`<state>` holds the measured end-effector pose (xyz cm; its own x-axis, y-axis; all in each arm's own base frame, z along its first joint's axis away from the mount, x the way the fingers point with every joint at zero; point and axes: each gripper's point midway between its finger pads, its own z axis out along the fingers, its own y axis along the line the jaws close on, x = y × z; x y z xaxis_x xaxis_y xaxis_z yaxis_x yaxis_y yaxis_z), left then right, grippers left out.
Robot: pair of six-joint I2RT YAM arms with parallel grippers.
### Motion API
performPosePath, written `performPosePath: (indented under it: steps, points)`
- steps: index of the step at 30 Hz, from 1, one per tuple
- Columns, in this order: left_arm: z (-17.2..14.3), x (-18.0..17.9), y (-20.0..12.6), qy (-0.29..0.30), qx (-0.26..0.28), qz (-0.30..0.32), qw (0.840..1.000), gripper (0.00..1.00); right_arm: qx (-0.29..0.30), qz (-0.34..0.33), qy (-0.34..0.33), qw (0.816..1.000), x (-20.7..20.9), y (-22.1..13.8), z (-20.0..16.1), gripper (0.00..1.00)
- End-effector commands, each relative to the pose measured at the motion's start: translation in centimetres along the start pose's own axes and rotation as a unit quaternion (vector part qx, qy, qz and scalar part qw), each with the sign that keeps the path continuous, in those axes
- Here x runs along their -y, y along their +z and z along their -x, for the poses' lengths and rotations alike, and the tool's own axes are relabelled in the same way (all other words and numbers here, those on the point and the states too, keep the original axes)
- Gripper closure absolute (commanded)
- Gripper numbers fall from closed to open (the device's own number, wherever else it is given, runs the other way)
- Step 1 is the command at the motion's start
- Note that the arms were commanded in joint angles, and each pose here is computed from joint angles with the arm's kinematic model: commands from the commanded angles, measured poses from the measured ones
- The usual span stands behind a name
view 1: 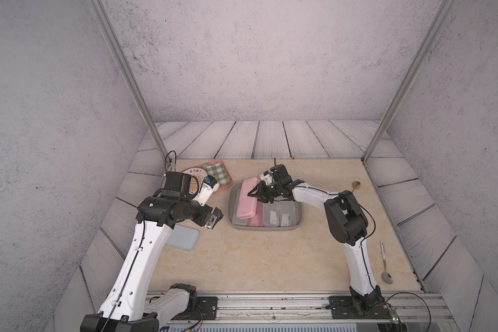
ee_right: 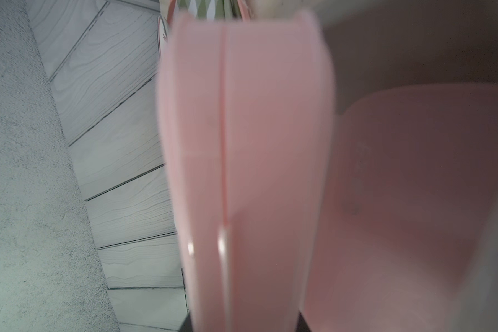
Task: Put the pencil case into the storage box
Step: Place the pencil case at the storage box.
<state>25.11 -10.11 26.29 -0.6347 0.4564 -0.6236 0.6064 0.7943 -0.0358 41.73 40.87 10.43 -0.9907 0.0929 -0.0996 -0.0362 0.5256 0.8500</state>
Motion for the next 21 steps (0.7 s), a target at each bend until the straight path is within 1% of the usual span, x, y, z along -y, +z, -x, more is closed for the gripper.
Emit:
performPosePath:
  steps: [1, 4, 8, 13, 14, 15, 16, 18, 21]
  points:
    - [0.5, 0.4, -0.9, 0.006, 0.009, -0.002, 1.000, 0.04, -0.010, 0.020, 0.001, 1.000, -0.3, 1.5, 0.1, 0.96]
    - [0.6, -0.3, -1.1, 0.006, 0.007, 0.025, 1.000, 0.04, -0.016, 0.020, 0.006, 1.000, 0.1, 2.3, 0.1, 0.96]
    - [0.7, -0.1, -1.4, 0.010, 0.011, 0.024, 1.000, 0.04, -0.026, 0.020, 0.011, 0.999, 0.5, 3.1, -0.1, 0.96]
    - [0.5, -0.5, -1.3, 0.010, 0.008, 0.039, 0.999, 0.04, -0.036, 0.023, 0.017, 0.999, 0.9, 3.8, -0.4, 0.95]
    - [0.5, -0.8, -1.3, 0.008, 0.008, 0.045, 0.999, 0.04, -0.037, 0.023, 0.018, 0.999, 0.9, 3.9, -0.5, 0.93]
    - [0.4, -1.0, -1.2, 0.008, 0.007, 0.051, 0.999, 0.04, -0.038, 0.021, 0.019, 0.999, 1.0, 3.9, -0.5, 0.88]
    - [0.4, -1.0, -1.3, 0.008, 0.006, 0.053, 0.999, 0.04, -0.039, 0.019, 0.017, 0.999, 1.0, 3.8, -0.6, 0.82]
    - [0.4, -0.9, -1.3, 0.009, 0.006, 0.051, 0.999, 0.04, -0.038, 0.008, 0.011, 0.999, 1.0, 3.5, -0.6, 0.65]
    - [0.4, -0.8, -1.3, 0.009, 0.007, 0.049, 0.999, 0.04, -0.037, -0.014, -0.001, 0.999, 0.9, 2.7, -0.7, 0.50]
